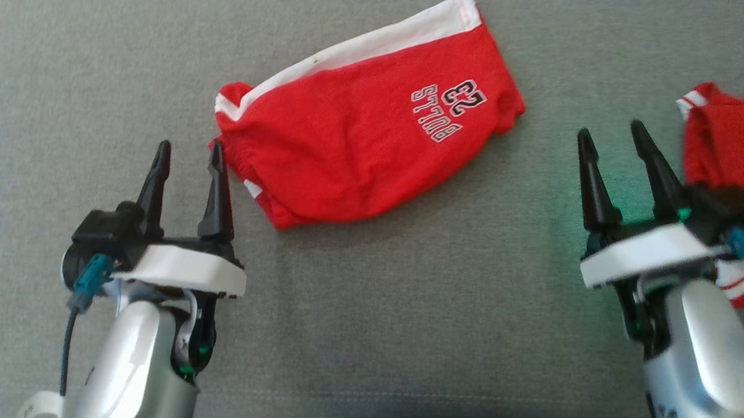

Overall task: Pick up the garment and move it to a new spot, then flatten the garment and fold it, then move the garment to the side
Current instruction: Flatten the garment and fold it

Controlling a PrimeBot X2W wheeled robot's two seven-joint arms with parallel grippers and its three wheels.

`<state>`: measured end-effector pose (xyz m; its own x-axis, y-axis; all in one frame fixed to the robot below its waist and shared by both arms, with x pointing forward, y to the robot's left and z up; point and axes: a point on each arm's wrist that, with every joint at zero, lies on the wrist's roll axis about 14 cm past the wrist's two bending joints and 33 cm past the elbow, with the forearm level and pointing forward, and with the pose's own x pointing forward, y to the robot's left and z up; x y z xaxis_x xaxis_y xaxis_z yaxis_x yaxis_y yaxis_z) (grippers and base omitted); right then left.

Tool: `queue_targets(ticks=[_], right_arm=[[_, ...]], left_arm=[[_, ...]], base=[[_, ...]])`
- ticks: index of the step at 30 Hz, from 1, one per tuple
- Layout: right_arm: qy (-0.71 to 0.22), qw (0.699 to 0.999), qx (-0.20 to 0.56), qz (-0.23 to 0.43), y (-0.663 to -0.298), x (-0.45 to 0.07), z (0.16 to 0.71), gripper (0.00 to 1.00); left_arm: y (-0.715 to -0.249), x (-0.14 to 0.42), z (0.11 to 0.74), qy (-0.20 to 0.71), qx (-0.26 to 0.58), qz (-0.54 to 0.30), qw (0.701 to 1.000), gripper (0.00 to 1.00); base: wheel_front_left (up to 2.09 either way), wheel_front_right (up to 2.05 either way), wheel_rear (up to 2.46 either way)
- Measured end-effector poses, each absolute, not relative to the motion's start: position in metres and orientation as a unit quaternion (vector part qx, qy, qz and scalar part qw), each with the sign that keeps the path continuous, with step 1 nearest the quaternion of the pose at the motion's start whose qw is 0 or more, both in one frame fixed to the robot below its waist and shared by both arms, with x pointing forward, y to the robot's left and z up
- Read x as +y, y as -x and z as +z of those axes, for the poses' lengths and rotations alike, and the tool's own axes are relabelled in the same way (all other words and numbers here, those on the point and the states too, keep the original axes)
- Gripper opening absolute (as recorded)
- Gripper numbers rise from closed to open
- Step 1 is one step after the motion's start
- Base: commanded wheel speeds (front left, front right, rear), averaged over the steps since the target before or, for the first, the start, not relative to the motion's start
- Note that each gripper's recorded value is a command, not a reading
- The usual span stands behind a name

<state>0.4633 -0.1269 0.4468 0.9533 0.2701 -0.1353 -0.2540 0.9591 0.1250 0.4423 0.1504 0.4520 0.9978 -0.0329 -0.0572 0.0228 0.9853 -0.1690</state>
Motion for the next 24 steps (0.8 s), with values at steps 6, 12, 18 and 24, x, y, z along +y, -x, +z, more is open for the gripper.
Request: queue_targets(ticks=[6, 12, 18, 24], right_arm=[[-0.031, 0.975, 0.126, 0.179, -0.5, -0.102, 0.431, 1.0], [-0.013, 0.948, 0.231, 0.218, -0.51, -0.077, 0.389, 1.0], [0.003, 0.925, 0.302, 0.232, -0.508, -0.07, 0.365, 1.0], [0.004, 0.92, 0.313, 0.234, -0.508, -0.068, 0.368, 0.0]], left_arm=[[-0.452, 0.155, 0.447, 0.086, 0.032, -0.008, 0.996, 1.0], [-0.454, 0.161, 0.439, 0.085, 0.041, 0.002, 0.996, 1.0], [-0.451, 0.168, 0.433, 0.09, 0.049, 0.014, 0.995, 1.0], [-0.451, 0.167, 0.433, 0.09, 0.05, 0.016, 0.995, 1.0]], base=[[0.0, 0.0, 0.0], [0.0, 0.0, 0.0], [0.0, 0.0, 0.0], [0.0, 0.0, 0.0]])
